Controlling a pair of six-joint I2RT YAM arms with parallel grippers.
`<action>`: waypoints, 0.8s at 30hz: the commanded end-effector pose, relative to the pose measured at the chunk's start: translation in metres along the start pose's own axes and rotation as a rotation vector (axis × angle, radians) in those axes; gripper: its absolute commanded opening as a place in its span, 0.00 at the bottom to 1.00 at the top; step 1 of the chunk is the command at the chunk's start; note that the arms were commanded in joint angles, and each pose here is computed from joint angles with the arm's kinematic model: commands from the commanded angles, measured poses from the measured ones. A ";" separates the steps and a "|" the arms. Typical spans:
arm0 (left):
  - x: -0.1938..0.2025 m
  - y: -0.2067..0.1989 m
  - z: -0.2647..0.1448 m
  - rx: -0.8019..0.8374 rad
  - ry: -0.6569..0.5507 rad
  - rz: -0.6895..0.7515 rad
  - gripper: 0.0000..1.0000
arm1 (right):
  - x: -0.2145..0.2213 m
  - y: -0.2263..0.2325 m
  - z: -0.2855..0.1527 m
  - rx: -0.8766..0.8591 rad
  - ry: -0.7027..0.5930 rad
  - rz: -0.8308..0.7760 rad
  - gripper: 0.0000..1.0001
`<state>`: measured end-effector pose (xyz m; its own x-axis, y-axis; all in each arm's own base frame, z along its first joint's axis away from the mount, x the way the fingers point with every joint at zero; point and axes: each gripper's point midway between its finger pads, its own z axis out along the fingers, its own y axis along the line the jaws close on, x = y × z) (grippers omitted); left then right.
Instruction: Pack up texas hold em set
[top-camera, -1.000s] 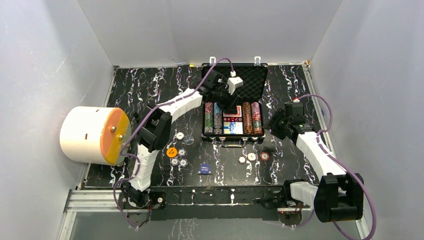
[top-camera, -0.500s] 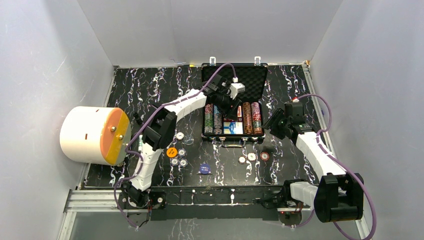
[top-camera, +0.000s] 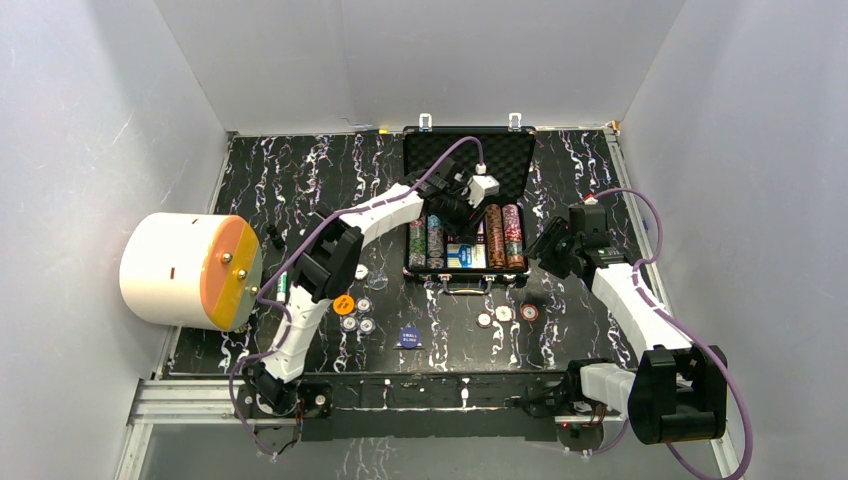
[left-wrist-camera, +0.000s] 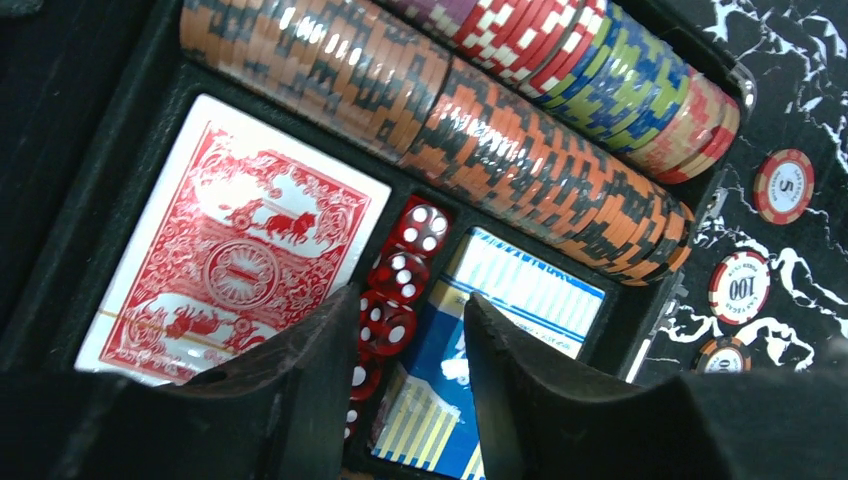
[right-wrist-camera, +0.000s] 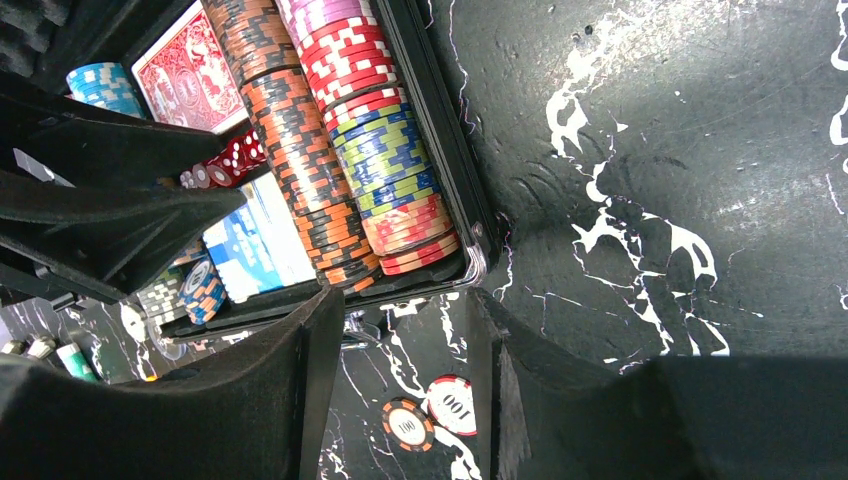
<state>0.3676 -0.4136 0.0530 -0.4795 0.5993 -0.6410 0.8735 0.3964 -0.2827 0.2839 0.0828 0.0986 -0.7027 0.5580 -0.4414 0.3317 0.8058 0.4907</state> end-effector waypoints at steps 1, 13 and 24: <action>-0.004 0.001 -0.006 -0.018 0.000 0.026 0.39 | -0.007 0.005 0.001 -0.030 -0.030 -0.019 0.56; 0.008 0.001 -0.002 0.000 0.049 0.005 0.46 | -0.007 0.007 0.002 -0.041 -0.028 -0.022 0.56; -0.009 0.011 -0.001 -0.047 0.030 -0.010 0.60 | -0.006 0.012 0.002 -0.070 -0.021 -0.025 0.56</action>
<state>0.3670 -0.4135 0.0528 -0.4959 0.6200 -0.6080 0.8661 0.4038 -0.2946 0.2845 0.0868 0.0978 -0.7088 0.5521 -0.4392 0.3118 0.8036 0.5070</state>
